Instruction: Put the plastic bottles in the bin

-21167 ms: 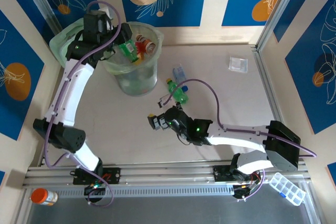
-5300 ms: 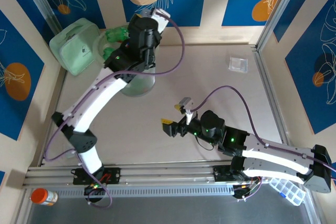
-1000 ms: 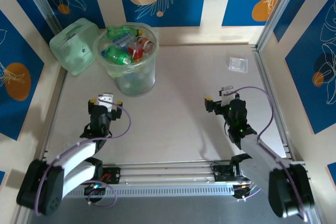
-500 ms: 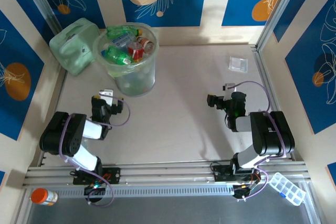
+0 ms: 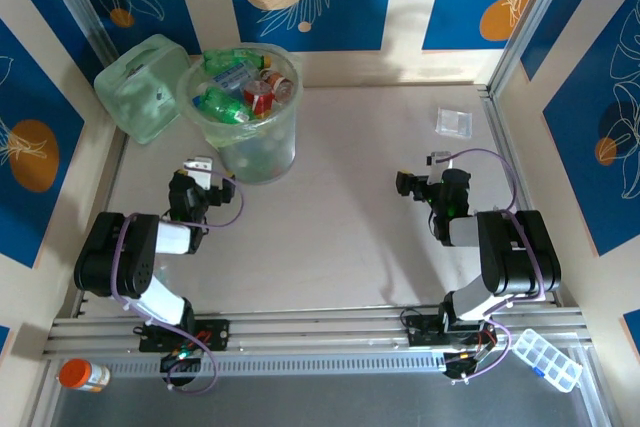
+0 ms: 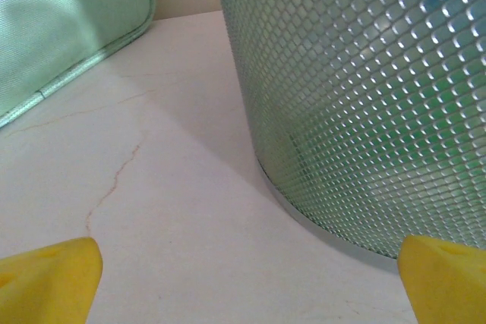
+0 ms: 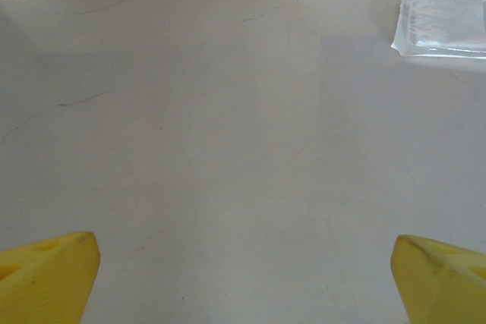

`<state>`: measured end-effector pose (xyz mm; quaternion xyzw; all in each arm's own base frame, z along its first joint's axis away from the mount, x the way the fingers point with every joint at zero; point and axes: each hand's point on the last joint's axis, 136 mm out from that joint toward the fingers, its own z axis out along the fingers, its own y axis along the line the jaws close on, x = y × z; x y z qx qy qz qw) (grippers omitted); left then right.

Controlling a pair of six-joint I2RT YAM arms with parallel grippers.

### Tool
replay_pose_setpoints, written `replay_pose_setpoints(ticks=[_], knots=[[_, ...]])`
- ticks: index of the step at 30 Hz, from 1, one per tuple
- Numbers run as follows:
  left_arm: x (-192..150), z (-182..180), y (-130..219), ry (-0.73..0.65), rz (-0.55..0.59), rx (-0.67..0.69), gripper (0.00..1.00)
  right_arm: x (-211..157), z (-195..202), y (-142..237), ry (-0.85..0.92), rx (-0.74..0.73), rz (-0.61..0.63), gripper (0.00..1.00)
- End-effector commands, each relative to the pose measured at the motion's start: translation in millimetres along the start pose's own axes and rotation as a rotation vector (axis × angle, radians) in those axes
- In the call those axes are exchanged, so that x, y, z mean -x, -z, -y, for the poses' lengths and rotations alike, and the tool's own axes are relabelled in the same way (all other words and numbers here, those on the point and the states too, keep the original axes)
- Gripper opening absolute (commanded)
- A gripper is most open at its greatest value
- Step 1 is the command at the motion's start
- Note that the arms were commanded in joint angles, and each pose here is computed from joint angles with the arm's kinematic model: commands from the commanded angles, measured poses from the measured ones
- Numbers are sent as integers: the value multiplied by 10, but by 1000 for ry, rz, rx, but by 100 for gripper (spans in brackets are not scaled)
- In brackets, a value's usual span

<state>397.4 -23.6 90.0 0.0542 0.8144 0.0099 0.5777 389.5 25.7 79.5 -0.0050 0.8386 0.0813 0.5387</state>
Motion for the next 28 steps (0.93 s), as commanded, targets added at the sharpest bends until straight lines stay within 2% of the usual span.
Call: replay_pose_setpoints(ticks=[1,28], knots=[[18,55,10,-2,5,-37,99,159,-38,-10,9,26,35,99],[18,57,9,0,5,-38,99,162,-38,-8,9,26,36,99]])
